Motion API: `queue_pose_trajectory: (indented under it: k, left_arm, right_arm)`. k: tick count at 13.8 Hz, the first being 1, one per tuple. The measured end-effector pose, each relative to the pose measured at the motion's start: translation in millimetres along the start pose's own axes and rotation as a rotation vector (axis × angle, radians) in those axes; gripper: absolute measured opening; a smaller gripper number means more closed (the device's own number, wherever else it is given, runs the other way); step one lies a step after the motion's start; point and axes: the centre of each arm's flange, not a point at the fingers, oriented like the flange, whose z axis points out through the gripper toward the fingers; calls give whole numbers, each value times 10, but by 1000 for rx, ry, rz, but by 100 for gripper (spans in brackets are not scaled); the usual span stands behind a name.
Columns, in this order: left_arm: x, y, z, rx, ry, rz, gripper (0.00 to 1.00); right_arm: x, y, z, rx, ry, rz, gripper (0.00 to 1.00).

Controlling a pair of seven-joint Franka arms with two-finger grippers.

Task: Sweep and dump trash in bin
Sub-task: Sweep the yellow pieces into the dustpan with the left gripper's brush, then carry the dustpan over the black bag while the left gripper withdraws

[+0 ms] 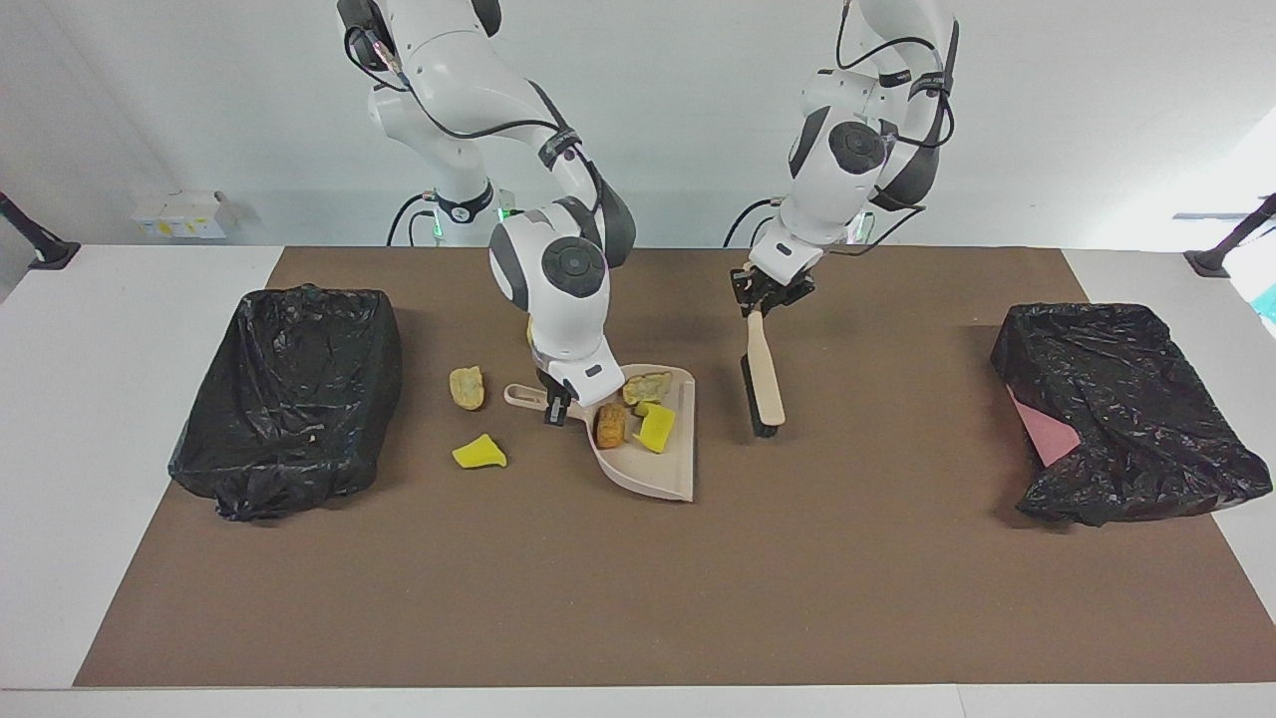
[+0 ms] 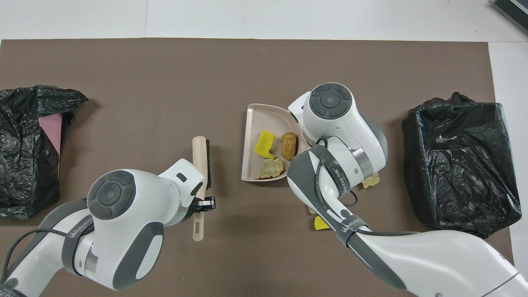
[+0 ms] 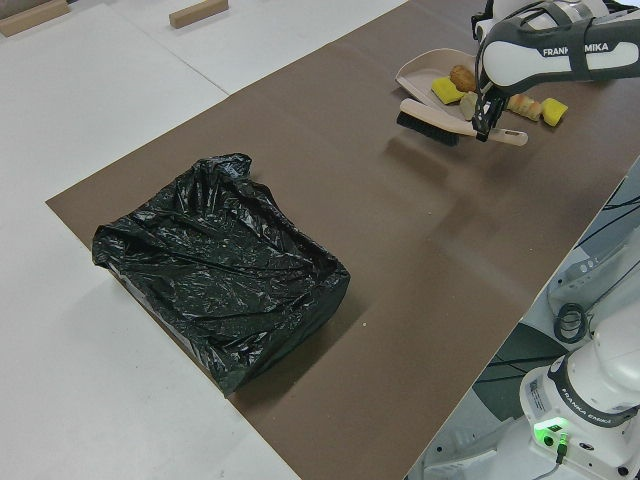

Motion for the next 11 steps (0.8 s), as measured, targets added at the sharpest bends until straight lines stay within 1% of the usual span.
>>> queue_pose_trajectory:
  k: [2, 4, 6, 8, 11]
  left_arm:
    - [-250, 156, 71, 27, -6, -14, 26]
    - [-577, 387, 157, 56, -4, -39, 26]
    - [-920, 596, 262, 87, 4, -18, 26]
    - [-1241, 752, 389, 102, 35, 14, 26]
    - [-1655, 863, 679, 83, 109, 35, 26]
  right_arm:
    - [-373, 135, -287, -30, 33, -32, 32]
    - [-974, 275, -534, -27, 87, -71, 32]
    - [-1580, 361, -664, -15, 121, -88, 32]
    - [-2132, 409, -734, -6, 135, -111, 32]
    - [-2934, 420, -749, 16, 139, -153, 32]
